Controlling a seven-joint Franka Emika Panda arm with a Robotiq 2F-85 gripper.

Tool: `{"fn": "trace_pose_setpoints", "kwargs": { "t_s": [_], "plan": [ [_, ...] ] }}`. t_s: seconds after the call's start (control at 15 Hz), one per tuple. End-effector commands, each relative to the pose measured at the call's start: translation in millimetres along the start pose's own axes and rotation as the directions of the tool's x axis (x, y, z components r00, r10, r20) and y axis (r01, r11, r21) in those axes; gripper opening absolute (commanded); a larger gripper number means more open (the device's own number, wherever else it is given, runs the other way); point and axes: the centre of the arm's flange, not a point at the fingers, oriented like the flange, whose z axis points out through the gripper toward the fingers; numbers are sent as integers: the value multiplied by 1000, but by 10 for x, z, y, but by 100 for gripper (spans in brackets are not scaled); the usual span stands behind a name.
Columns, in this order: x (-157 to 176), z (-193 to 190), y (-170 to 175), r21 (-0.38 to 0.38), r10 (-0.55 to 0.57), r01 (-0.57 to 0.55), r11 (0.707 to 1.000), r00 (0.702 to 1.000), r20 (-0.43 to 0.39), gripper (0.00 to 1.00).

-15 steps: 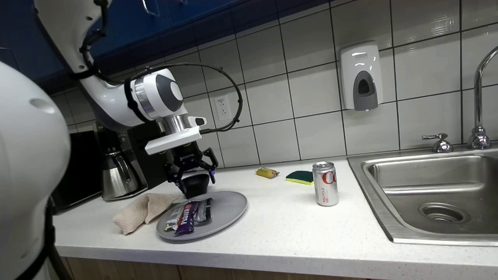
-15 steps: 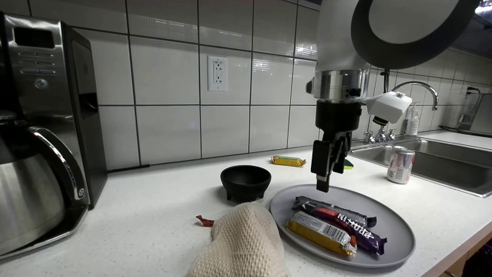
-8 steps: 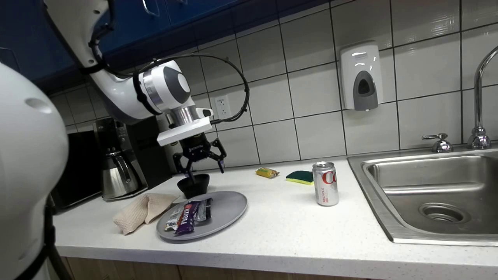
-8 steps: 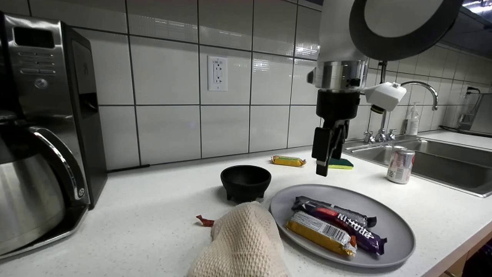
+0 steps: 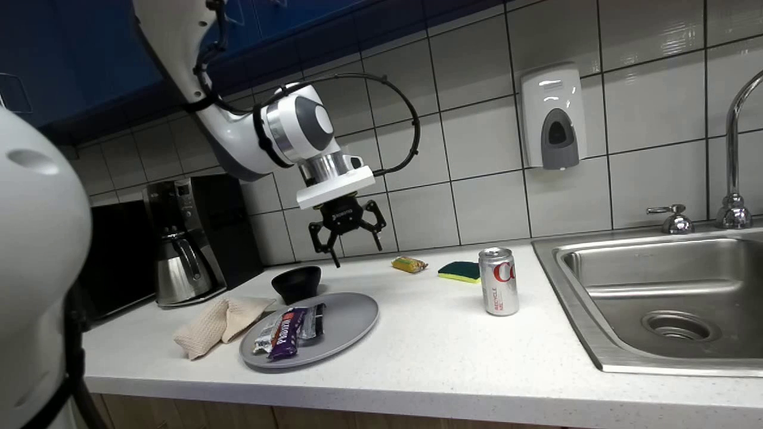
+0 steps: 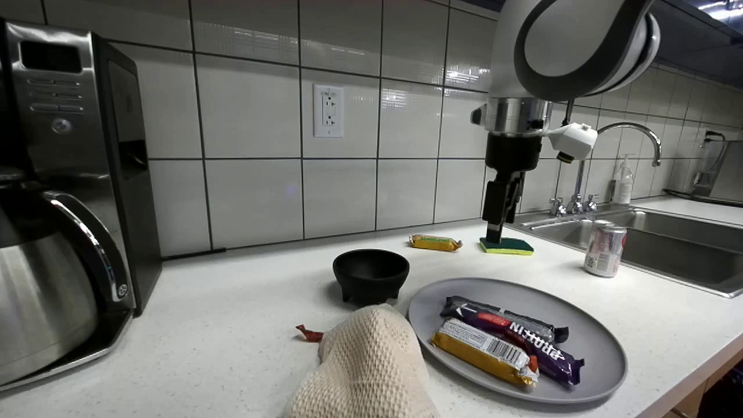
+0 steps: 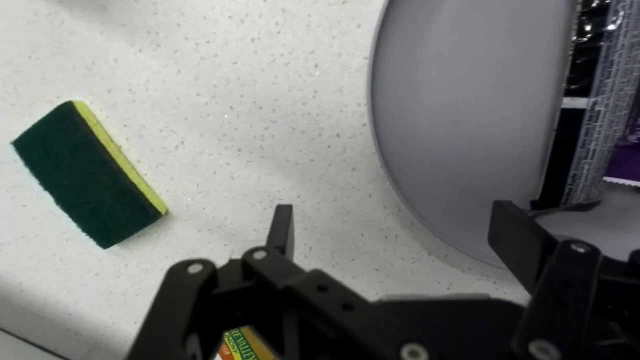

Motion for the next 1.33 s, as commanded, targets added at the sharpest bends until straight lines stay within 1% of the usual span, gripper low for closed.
{"fn": "trace_pose_setpoints", "kwargs": {
  "t_s": [0.0, 0.2, 0.67, 0.93, 1.27],
  "plan": [
    [192, 129, 391, -2, -48, 48, 999, 999, -20, 100],
    [276, 232, 607, 10, -66, 66, 998, 997, -44, 100],
    [443, 427, 1079, 43, -61, 65, 997, 994, -90, 100],
    [583, 541, 1245, 50, -105, 110, 993, 989, -102, 100],
    [791, 701, 1372, 50, -145, 152, 987, 983, -115, 100]
  ]
}}
